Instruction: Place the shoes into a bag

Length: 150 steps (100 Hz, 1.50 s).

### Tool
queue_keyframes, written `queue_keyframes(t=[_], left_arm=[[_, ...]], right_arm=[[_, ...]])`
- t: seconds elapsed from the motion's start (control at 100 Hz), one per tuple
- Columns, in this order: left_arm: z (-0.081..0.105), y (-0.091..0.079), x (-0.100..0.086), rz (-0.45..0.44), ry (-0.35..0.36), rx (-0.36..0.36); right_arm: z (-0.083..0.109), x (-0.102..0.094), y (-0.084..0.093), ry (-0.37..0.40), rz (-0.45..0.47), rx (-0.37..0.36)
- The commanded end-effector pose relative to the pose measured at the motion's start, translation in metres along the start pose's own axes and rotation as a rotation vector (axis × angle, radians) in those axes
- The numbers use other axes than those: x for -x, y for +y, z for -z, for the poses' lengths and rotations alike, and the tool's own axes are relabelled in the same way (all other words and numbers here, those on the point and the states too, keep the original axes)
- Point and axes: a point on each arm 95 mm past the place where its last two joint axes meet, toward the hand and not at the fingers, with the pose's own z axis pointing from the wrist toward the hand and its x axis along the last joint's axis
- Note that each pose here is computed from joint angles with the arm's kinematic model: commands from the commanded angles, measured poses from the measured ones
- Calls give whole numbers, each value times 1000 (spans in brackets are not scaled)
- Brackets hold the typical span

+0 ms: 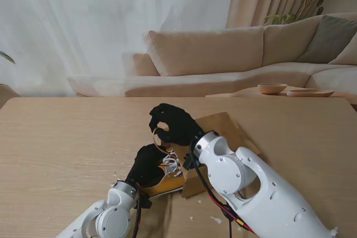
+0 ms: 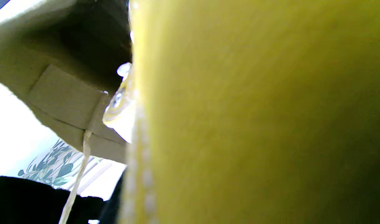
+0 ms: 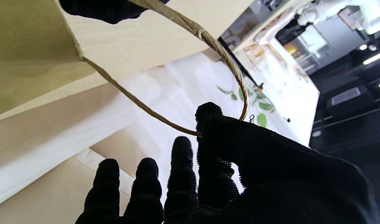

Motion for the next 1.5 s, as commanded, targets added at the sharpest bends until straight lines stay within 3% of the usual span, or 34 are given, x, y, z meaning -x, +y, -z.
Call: queue_keyframes(t=[0.0, 0.42, 0.61, 0.97, 1.18, 1.49], left_arm=[[-7, -2, -19, 22, 37, 0], [-9, 5, -36, 58, 34, 19], [-9, 2, -38, 81, 68, 56], [-6, 0, -37, 107, 120, 125], [-12, 7, -40, 109, 106, 135], [-17, 16, -46, 112, 98, 164]], right_arm=[[-1, -8, -3, 27, -19, -11], [2, -14, -3, 58, -51, 0], [8, -14, -4, 99, -60, -28], [11, -5, 0, 81, -50, -61], [14, -13, 0, 152, -84, -60], [12, -19, -1, 283, -179, -123]])
